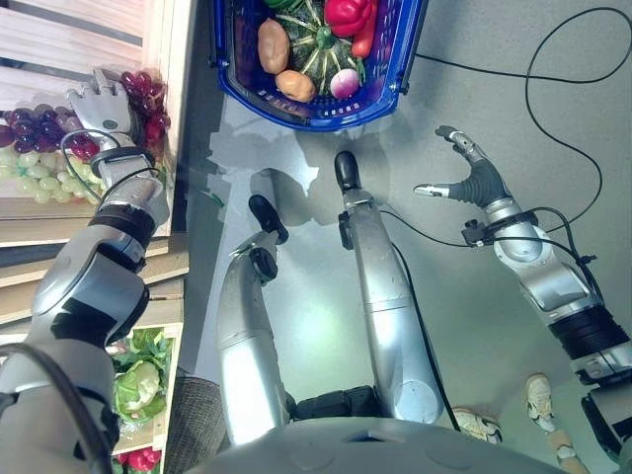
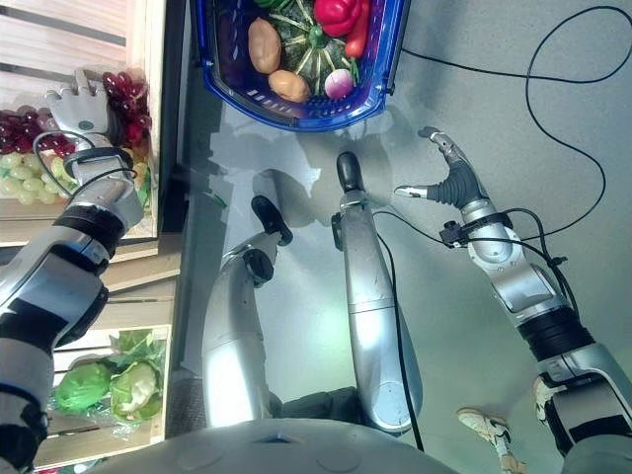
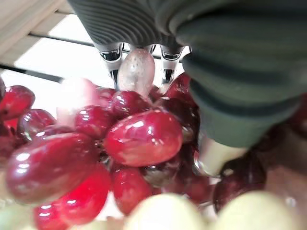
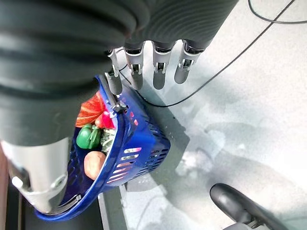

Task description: Pick up fruits and vegetables into the basket

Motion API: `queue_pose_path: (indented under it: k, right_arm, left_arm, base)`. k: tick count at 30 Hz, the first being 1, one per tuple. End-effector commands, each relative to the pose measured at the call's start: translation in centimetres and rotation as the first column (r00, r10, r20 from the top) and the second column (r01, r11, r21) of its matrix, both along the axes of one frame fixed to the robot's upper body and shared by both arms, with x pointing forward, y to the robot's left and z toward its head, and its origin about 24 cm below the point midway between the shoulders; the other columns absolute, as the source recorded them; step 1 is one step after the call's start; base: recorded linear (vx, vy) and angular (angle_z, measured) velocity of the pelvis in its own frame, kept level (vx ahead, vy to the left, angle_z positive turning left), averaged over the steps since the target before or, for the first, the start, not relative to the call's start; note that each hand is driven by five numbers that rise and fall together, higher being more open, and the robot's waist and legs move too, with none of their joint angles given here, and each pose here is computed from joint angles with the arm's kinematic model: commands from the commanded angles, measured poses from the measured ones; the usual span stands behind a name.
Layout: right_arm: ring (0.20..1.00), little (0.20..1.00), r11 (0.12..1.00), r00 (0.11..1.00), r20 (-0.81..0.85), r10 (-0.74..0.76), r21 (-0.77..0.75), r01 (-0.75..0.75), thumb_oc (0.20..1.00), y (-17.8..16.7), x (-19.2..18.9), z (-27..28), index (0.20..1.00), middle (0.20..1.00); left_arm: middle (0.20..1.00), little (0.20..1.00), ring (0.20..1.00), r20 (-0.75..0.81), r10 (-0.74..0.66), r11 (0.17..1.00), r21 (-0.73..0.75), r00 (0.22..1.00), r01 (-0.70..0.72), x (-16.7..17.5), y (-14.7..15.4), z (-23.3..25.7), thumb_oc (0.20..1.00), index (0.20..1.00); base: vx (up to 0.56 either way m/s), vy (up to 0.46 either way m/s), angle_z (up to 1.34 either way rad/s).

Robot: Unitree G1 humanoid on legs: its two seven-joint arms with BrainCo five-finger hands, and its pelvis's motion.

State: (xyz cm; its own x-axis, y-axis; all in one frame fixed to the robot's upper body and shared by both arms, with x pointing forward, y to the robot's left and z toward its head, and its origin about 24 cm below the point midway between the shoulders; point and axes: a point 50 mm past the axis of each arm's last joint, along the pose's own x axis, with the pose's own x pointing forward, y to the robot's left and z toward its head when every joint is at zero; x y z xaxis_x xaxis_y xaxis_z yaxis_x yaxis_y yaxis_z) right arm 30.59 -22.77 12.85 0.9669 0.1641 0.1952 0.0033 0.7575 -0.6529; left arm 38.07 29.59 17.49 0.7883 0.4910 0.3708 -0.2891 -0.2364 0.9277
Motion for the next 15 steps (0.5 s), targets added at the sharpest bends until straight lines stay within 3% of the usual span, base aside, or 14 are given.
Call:
queue_pose_path:
  k: [1,4,9,15]
  right_arm:
    - [1.0,1.0,0.998,0.999,0.031,0.038,0.043,-0.039,1.0,1.6,-0.6,-0.7,1.0,1.0]
    - [1.0,1.0,0.999,0.999,0.03,0.036,0.026,-0.037,1.0,1.7,-1.0,-1.0,1.0,1.0]
    - [1.0,1.0,1.0,1.0,0.015,0.019,-0.001,-0.019,1.0,1.5,-1.6,-1.2,1.0,1.0]
    - [1.0,1.0,0.992,1.0,-0.031,0.003,-0.123,-0.007,1.0,1.8,-2.4,-2.4,1.0,1.0]
  left_arm:
    - [0.2,0.2,0.2,0.005,0.122,0.955,-0.274,0.993,-0.116,-2.4,4.2,-3.3,0.2,0.2]
    - [0.2,0.2,0.2,0.195,0.067,0.907,-0.421,0.978,0.022,-2.2,3.9,-2.5,0.2,0.2]
    - [0.2,0.2,0.2,0.417,0.015,0.851,-0.483,0.909,0.208,-2.3,3.4,-0.6,0.2,0.2]
    - [0.2,0.2,0.2,0.686,-0.004,0.709,-0.511,0.728,0.486,-3.2,1.8,0.9,0.2,0.2]
  base:
    - [0.0,0.0,0.0]
    - [0.0,0.001,0.01]
    - [-0.02,0.016,0.05]
    - [-0.01,0.016,0.11]
